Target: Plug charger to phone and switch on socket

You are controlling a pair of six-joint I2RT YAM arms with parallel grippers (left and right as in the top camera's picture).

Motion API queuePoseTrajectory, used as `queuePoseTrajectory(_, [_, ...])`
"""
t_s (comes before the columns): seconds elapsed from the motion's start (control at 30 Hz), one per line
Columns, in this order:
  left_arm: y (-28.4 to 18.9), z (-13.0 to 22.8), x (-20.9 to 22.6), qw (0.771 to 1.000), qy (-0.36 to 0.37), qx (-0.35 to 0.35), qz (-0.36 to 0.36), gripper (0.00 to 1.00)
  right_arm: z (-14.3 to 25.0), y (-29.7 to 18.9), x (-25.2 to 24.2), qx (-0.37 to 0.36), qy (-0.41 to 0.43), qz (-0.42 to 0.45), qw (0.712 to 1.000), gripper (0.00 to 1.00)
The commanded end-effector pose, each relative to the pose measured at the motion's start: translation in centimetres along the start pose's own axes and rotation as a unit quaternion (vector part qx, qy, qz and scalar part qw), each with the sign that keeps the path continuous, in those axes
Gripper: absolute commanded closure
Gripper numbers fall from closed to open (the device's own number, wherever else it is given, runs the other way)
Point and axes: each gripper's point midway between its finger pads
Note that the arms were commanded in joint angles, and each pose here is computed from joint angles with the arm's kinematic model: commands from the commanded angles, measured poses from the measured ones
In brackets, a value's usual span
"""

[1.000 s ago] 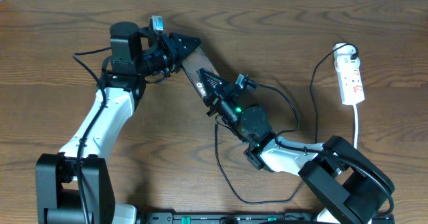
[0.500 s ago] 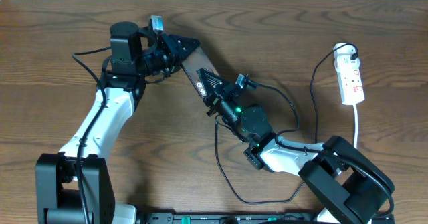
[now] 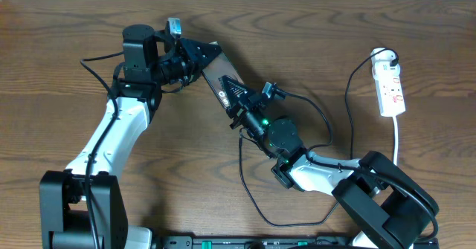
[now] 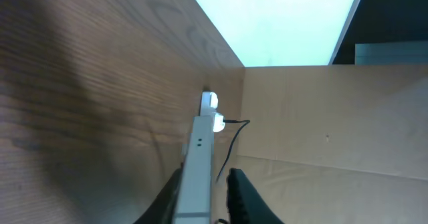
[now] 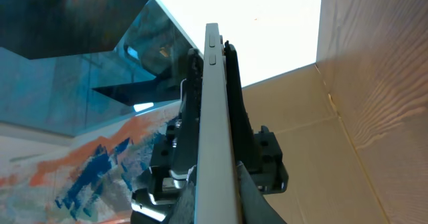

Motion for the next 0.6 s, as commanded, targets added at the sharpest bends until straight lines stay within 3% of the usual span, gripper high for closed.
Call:
queuePoseTrajectory(0.0, [-0.12, 0.35, -0.24, 1.0, 0.016, 0.002, 0.002, 0.85, 0.63, 0.23, 0.8, 0.004, 0.005, -0.013, 1.0, 0.99])
queuePoseTrajectory(0.23, [-0.12, 0.35, -0.24, 1.0, 0.016, 0.002, 0.002, 0.92, 0.79, 0.21, 0.72, 0.006, 0.005, -0.013, 1.0, 0.99])
queuePoseTrajectory(0.57, [0.38, 1.07, -0.5, 1.0, 0.025, 0.011, 0.004, 0.93, 0.81, 0.21, 0.72, 0.006, 0.005, -0.013, 1.0, 0.99])
Point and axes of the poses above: each gripper's point midway between its finger pads, its own y axis out along the fingers, its own x axis along the line the jaws close on, z = x × y
